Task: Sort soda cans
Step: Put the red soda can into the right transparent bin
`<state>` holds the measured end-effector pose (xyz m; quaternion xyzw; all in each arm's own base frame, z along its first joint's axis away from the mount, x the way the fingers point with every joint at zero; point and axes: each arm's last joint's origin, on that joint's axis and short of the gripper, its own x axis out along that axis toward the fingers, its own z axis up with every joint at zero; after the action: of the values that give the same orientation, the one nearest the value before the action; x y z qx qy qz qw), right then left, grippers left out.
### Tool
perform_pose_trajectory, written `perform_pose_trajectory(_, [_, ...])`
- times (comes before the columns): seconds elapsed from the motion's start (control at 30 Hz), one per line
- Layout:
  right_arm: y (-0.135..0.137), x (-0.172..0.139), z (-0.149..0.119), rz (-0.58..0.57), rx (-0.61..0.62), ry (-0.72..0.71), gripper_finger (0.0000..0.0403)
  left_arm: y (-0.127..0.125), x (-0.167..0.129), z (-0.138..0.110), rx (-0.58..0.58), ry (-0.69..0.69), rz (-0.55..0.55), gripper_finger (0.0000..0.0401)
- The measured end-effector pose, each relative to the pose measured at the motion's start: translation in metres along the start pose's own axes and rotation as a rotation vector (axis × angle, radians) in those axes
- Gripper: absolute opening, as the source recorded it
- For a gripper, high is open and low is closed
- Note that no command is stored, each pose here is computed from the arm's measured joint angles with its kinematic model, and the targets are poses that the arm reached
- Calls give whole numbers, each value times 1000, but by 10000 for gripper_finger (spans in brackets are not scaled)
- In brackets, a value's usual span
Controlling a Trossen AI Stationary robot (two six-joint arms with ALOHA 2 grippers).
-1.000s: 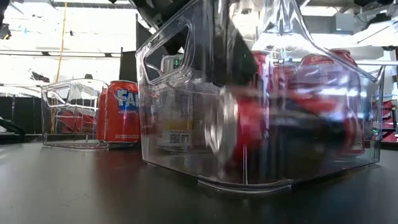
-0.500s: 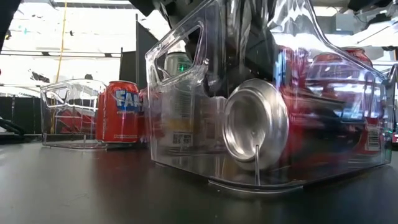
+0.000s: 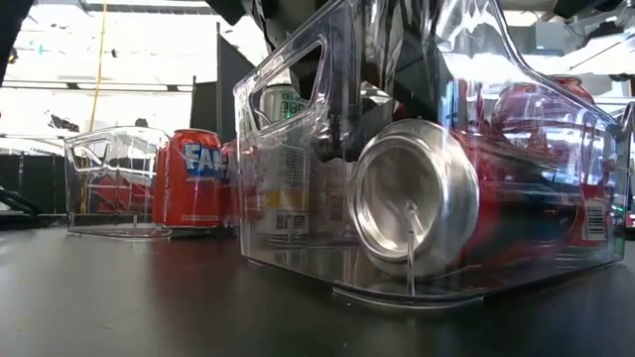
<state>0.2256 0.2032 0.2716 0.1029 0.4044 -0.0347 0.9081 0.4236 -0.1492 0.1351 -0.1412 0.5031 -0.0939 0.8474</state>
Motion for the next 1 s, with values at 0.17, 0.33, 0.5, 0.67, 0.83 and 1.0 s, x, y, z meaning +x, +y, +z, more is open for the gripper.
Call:
perform_pose_trajectory(0.17, [-1,2,1,23,6,33,255,1,-1,2,-30,8,-45,293])
perform_pose_trajectory(0.33, [-3,12,5,24,29,49,255,2,-1,3,-33,16,-67,293])
perform_pose_trajectory(0.5, [0,41,2,54,48,141,255,-3,-14,6,14,-17,-49,293])
perform_pose_trajectory(0.67, [6,58,2,37,66,170,255,-16,-40,7,91,-59,-2,292])
perform_pose_trajectory(0.83, [9,69,11,19,142,176,255,-22,-59,5,103,-67,64,292])
perform_pose_trajectory(1.0, [4,79,22,-15,237,172,255,-25,-65,3,152,-61,113,292])
